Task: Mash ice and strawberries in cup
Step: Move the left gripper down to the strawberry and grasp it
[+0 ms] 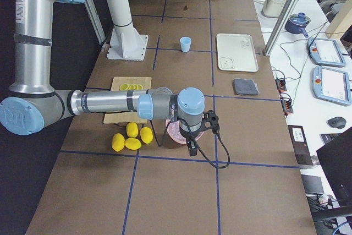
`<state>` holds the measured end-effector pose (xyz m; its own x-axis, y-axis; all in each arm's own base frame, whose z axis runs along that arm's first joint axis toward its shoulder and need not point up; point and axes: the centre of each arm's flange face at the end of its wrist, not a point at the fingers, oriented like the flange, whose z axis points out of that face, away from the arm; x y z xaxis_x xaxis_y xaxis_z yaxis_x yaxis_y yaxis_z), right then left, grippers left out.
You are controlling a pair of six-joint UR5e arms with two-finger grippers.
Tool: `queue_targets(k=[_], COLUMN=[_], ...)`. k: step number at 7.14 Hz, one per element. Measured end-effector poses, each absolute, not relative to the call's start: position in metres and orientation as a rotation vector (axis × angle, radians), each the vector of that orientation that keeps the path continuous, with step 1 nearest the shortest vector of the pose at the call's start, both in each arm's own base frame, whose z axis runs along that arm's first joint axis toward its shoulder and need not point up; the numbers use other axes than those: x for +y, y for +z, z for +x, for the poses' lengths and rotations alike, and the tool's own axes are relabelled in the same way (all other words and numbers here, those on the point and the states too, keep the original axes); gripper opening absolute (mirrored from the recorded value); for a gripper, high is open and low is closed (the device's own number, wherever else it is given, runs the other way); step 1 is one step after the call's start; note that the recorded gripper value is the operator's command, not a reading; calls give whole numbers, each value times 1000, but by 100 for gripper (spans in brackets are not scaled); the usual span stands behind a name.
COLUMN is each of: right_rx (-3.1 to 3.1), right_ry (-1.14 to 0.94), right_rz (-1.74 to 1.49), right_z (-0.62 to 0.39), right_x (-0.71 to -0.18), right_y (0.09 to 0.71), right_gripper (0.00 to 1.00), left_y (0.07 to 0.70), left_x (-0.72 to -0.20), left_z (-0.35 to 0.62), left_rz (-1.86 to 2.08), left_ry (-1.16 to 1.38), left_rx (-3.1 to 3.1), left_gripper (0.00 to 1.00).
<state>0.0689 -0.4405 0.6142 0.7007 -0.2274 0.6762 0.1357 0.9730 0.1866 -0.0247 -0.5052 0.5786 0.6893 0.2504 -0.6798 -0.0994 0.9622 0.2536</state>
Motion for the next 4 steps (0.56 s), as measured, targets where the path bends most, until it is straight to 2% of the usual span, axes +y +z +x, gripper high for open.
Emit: queue_targets(k=[4], right_rx=[-769], right_ry=[-203], right_rz=[126], right_z=[69], right_x=[-440], right_y=[614], right_gripper=[99], left_y=[558], left_x=[-482], left_z=[100], left_rz=[127], left_ry=[77], left_rx=[855], left_gripper=[100])
